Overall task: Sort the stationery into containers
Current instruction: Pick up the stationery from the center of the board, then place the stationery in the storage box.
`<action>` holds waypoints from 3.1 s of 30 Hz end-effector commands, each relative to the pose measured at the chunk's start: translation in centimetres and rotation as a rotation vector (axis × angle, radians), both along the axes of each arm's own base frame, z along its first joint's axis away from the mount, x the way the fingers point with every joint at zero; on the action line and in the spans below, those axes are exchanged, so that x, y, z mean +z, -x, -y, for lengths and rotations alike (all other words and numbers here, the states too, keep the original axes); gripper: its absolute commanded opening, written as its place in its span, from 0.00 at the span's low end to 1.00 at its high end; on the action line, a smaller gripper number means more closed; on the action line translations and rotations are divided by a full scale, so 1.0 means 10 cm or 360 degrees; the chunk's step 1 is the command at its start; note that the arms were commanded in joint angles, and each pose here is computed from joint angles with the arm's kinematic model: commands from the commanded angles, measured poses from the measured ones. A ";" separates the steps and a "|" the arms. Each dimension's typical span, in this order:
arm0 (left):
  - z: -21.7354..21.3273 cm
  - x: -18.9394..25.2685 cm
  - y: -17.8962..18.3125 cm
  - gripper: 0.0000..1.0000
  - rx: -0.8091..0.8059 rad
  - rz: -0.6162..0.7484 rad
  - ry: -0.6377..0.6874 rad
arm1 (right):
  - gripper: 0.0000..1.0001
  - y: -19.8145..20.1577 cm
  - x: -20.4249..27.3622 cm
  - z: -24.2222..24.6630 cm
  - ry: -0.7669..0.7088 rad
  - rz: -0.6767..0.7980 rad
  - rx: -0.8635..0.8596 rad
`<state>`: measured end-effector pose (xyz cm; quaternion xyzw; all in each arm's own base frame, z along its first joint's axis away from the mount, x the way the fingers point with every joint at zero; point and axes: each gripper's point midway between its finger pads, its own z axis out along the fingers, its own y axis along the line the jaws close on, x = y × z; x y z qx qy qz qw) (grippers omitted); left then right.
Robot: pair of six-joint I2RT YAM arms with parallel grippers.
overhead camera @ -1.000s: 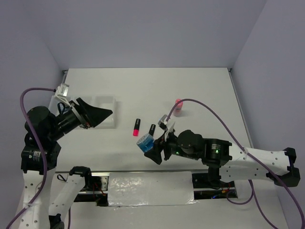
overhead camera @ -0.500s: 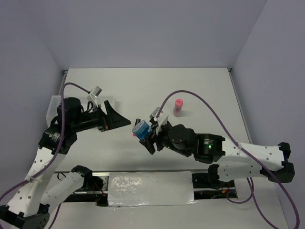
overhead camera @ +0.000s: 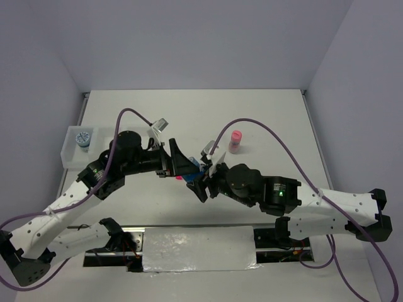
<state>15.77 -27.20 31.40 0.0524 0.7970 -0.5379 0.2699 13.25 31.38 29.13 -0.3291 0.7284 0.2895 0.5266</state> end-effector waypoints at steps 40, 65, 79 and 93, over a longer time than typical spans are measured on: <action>0.08 0.28 0.01 0.61 -0.0031 0.0155 0.0119 | 0.00 0.02 0.33 0.06 -0.0218 0.0104 0.0023; -3.14 -0.31 -1.44 0.00 0.2073 -0.0131 -0.1586 | 1.00 -0.07 0.19 0.97 -0.0381 -0.0036 -0.0314; -4.53 -0.93 -1.53 0.00 0.2925 -0.0863 -0.1783 | 1.00 0.06 -0.01 0.96 -0.0259 -0.0118 -0.0210; -4.77 -1.10 -1.70 0.00 0.3158 -0.0999 -0.1772 | 1.00 0.09 0.04 0.86 -0.0154 -0.0094 -0.0128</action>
